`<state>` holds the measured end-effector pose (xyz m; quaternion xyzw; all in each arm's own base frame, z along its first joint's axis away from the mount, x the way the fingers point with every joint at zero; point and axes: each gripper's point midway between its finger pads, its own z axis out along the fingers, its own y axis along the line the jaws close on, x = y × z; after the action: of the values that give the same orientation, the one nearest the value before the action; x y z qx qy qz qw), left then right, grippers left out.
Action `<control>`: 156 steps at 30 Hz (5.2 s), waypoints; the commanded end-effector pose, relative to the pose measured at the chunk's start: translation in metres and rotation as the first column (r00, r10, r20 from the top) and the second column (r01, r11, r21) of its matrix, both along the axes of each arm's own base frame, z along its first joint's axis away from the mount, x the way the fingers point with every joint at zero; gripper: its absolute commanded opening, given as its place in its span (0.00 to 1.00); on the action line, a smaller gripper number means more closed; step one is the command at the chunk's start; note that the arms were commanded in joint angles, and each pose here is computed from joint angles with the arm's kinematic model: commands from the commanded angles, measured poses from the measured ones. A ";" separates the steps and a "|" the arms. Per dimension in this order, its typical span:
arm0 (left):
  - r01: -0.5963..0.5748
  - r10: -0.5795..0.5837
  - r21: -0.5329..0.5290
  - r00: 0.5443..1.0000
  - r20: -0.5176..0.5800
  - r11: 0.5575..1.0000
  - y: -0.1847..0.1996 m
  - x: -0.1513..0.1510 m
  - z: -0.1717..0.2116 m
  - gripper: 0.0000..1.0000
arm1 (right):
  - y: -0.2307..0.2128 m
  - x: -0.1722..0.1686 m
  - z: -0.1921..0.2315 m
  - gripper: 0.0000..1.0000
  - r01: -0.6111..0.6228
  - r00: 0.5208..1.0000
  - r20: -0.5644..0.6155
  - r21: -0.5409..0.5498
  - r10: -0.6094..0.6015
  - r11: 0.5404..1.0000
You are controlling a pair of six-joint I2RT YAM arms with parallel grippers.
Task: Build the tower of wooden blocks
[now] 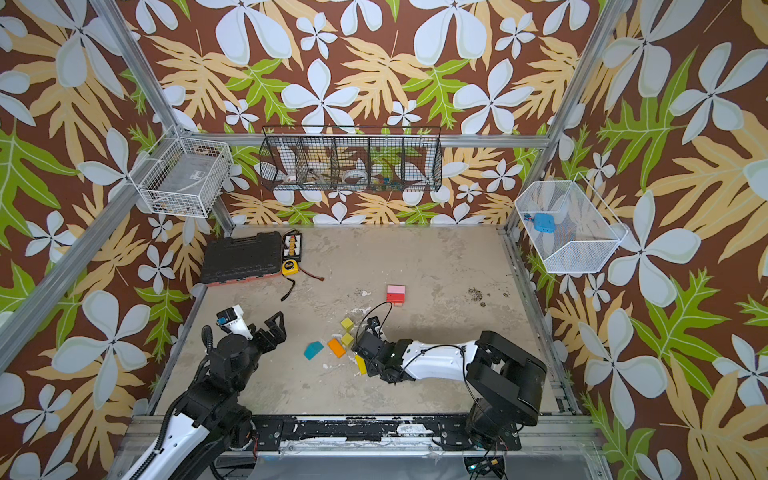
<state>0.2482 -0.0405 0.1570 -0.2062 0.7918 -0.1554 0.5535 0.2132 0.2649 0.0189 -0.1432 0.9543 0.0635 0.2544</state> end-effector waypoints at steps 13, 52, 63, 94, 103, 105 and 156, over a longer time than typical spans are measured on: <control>0.002 -0.002 -0.007 1.000 0.011 1.000 0.000 -0.001 0.002 1.00 | 0.000 0.009 0.001 0.33 0.021 0.999 0.028 -0.039 -0.020 0.999; 0.097 -0.093 -0.026 0.990 0.107 0.995 -0.012 -0.007 0.017 1.00 | -0.121 0.132 0.158 0.12 0.376 0.871 0.226 0.267 -0.436 0.888; 0.085 -0.083 -0.021 0.992 0.099 0.996 -0.011 -0.005 0.016 1.00 | -0.092 0.171 0.107 0.10 0.333 0.933 0.098 0.128 -0.346 0.934; 0.085 -0.083 -0.018 0.992 0.092 0.996 -0.011 -0.004 0.014 1.00 | -0.078 0.197 0.043 0.14 0.325 0.946 0.008 0.002 -0.325 0.946; 0.085 -0.083 -0.019 0.992 0.093 0.996 -0.011 -0.004 0.015 1.00 | -0.077 0.197 0.040 0.20 0.330 0.944 -0.002 0.013 -0.330 0.944; 0.085 -0.083 -0.019 0.992 0.094 0.996 -0.011 -0.004 0.015 1.00 | -0.076 0.196 0.041 0.22 0.327 0.945 -0.003 0.015 -0.327 0.945; 0.089 -0.087 -0.019 0.992 0.092 0.996 -0.012 -0.004 0.014 1.00 | -0.080 0.199 0.042 0.36 0.350 0.937 0.003 -0.003 -0.350 0.937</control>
<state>0.2416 -0.0523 0.1605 -0.1675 0.7842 -0.1898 0.5665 0.4130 0.1883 0.0585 0.0247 0.9646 0.0223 0.2616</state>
